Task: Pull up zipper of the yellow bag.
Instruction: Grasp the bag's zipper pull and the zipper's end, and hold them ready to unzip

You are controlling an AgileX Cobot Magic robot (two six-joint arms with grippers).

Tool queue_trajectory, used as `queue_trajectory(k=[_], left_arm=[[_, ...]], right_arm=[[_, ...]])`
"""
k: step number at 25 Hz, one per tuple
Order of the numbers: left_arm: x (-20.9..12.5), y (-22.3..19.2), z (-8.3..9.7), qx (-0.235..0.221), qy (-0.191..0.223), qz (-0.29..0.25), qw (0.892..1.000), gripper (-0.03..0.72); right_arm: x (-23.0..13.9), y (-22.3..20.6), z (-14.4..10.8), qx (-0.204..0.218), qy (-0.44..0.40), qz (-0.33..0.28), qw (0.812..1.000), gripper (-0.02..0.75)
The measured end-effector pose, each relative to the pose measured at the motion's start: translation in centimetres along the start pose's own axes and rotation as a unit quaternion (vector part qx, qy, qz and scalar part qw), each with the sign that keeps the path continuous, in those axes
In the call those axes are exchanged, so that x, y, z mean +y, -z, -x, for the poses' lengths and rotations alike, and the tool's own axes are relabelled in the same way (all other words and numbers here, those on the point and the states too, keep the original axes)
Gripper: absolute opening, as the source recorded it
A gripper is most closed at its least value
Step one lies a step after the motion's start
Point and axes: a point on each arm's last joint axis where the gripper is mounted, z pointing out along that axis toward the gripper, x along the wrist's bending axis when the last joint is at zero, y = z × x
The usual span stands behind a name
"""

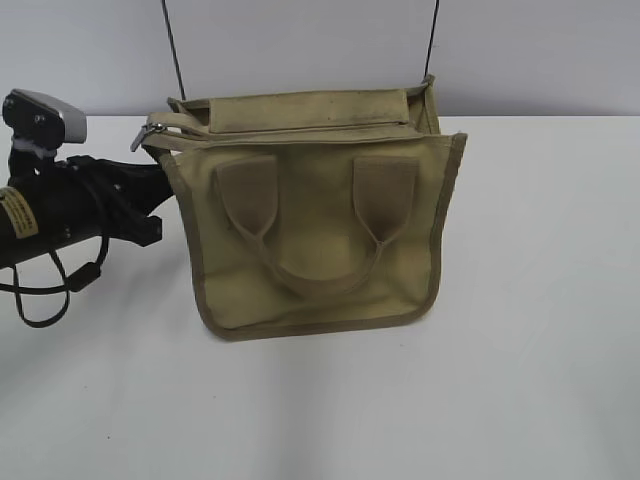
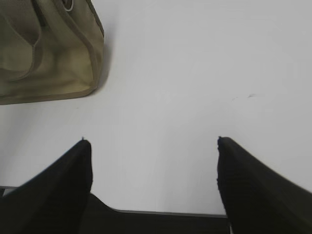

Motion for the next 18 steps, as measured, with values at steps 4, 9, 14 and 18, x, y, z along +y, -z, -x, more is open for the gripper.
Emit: queue_trajectory(k=[4, 9, 14, 18], left_arm=[[0.2, 0.3, 0.0, 0.007, -0.01, -0.02, 1.0, 0.008], [1.1, 0.8, 0.0, 0.014, -0.023, -0.025, 0.999, 0.008], [1.6, 1.2, -0.5, 0.045, -0.055, -0.027, 0.997, 0.008], [2.1, 1.4, -1.0, 0.075, -0.068, -0.019, 0.995, 0.007]], right_arm=[[0.4, 0.3, -0.1, 0.002, -0.007, 0.012, 1.0, 0.582], [4.5, 1.7, -0.6, 0.011, -0.055, 0.042, 0.998, 0.568], [8.0, -1.1, -1.1, 0.053, -0.028, -0.035, 0.998, 0.565], [10.5, -3.5, -1.2, 0.083, -0.014, -0.078, 0.993, 0.565]])
